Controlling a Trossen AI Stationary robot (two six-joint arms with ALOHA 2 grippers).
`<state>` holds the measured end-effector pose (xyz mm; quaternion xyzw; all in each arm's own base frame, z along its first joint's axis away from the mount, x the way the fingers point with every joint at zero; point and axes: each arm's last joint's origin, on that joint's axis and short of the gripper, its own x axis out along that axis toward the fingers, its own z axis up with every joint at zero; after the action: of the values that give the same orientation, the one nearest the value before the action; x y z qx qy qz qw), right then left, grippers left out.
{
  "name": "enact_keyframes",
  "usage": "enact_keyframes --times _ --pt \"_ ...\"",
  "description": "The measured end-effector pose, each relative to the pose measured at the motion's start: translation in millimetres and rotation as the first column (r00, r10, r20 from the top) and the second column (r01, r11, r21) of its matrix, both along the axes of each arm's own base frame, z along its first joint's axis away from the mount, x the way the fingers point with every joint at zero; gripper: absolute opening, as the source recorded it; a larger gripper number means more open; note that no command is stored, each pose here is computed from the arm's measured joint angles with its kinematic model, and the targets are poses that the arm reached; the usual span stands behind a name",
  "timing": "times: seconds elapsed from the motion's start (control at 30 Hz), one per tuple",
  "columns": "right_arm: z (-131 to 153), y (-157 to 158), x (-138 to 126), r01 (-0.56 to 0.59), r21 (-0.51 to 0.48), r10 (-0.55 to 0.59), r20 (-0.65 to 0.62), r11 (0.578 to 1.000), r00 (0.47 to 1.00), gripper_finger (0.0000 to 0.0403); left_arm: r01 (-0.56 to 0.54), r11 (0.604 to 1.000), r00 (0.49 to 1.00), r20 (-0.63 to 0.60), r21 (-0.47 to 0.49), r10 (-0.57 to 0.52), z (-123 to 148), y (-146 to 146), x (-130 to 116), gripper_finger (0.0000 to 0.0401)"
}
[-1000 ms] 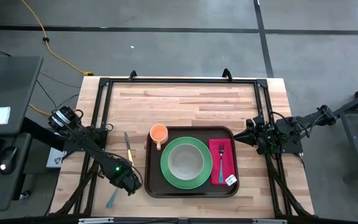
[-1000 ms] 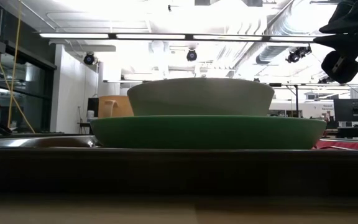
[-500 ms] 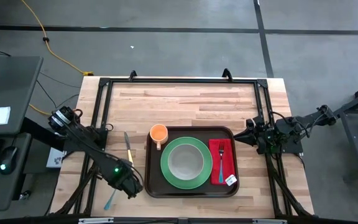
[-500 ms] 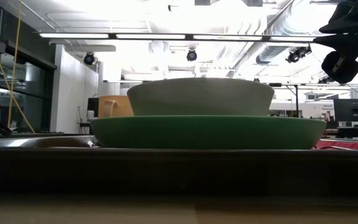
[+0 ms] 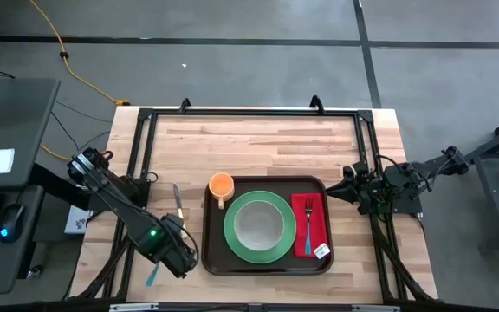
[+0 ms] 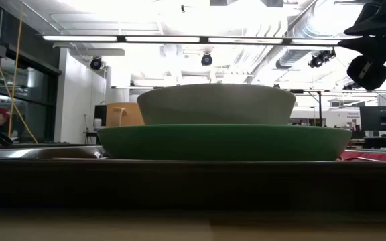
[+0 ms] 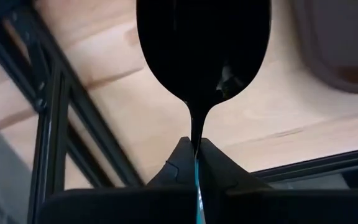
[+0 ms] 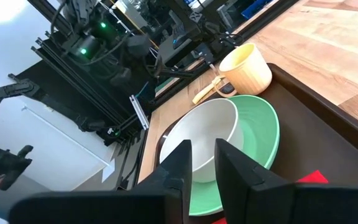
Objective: Set up tray
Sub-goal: Put the blue spoon to the left of the blue fork on the red napkin
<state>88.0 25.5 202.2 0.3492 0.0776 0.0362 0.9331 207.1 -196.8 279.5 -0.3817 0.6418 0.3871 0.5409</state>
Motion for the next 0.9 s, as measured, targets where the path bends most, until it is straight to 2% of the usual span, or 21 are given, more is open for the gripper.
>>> enact_keyframes --times 0.23,0.47,0.6,0.73,0.9 --pt "0 0 0 0.007 -0.001 -0.007 0.001 1.000 1.000 0.0049 0.003 0.993 0.986 0.163 0.118 -0.022 11 3 7 0.0024" --pt "0 -1 0 0.044 -0.004 -0.044 0.006 0.999 0.999 0.0051 -0.013 0.988 0.970 0.243 0.155 -0.025 12 16 24 0.0033" --pt "1 -2 0 0.070 -0.036 -0.070 0.015 0.997 0.997 0.0047 0.013 0.989 0.961 0.270 0.148 -0.053 13 27 36 0.0034" --pt "5 -3 1 0.109 -0.020 -0.108 0.050 0.994 0.993 0.0047 0.047 0.988 0.950 0.298 0.145 -0.089 13 39 49 0.0034" --pt "8 -3 1 0.100 -0.049 -0.095 0.087 0.994 0.992 0.0051 0.087 0.983 0.921 0.363 0.162 -0.141 14 56 67 0.0035"
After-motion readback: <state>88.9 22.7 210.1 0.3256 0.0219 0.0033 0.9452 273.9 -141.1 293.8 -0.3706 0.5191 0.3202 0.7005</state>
